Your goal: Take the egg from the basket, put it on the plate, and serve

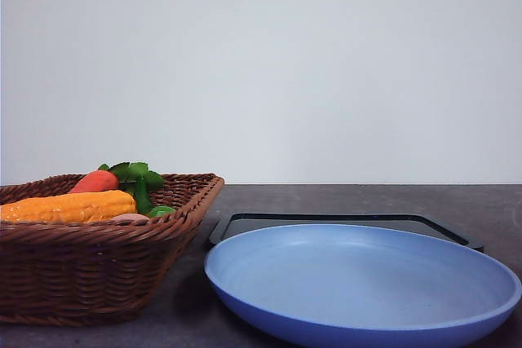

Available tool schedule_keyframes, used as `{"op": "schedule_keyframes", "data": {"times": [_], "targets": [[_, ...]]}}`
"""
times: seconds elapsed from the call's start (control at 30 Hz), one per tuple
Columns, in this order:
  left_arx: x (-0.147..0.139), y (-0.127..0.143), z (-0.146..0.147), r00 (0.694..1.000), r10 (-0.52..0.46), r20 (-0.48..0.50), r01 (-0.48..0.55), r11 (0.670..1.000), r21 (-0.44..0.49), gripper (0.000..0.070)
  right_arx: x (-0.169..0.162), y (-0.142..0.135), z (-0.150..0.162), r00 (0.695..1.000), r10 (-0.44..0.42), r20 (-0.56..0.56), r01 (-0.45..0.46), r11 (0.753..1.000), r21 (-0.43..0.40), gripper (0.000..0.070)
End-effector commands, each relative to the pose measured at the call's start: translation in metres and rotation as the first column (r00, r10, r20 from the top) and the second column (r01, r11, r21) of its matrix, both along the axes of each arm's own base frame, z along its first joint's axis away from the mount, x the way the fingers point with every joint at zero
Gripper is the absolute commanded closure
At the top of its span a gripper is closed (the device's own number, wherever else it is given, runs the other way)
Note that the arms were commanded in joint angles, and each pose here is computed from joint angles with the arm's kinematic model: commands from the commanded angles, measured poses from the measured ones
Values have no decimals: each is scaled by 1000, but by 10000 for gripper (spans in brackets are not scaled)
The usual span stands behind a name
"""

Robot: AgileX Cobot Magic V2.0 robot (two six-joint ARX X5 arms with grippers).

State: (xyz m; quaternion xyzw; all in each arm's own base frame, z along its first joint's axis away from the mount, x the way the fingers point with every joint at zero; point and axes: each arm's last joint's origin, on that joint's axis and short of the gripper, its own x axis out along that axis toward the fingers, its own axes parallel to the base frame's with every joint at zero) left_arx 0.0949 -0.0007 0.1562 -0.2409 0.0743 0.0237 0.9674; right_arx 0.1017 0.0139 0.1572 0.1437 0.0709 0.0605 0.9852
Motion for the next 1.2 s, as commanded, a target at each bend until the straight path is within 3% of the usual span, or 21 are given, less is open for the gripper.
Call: {"op": "schedule_keyframes", "data": {"times": [0.0,0.33,0.67,0.83,1.0,1.1,1.17], "targets": [[1,-1,-8,999,-23,-26,22,999,-49,700,0,1,4,1000,18,14,-18,999,41,700],[-5,-6,17,975,-212,-61,206,974,-91,700,-11,0,47,997,43,-58,-37,993,109,700],[2,-8,66,953,-268,-141,260,963,-69,700,-12,0,103,984,62,-169,-57,998,31,700],[13,-10,89,923,-352,-157,355,935,-9,700,-4,3,118,961,120,-250,-122,993,6,700],[28,-16,101,853,-486,-193,491,871,-20,700,6,7,120,923,205,-326,-215,977,8,700],[38,-21,100,772,-597,-218,594,800,-86,700,12,10,116,881,279,-383,-281,958,52,700],[44,-26,97,701,-673,-235,659,738,-147,700,15,12,111,840,339,-425,-331,939,96,700]]}}
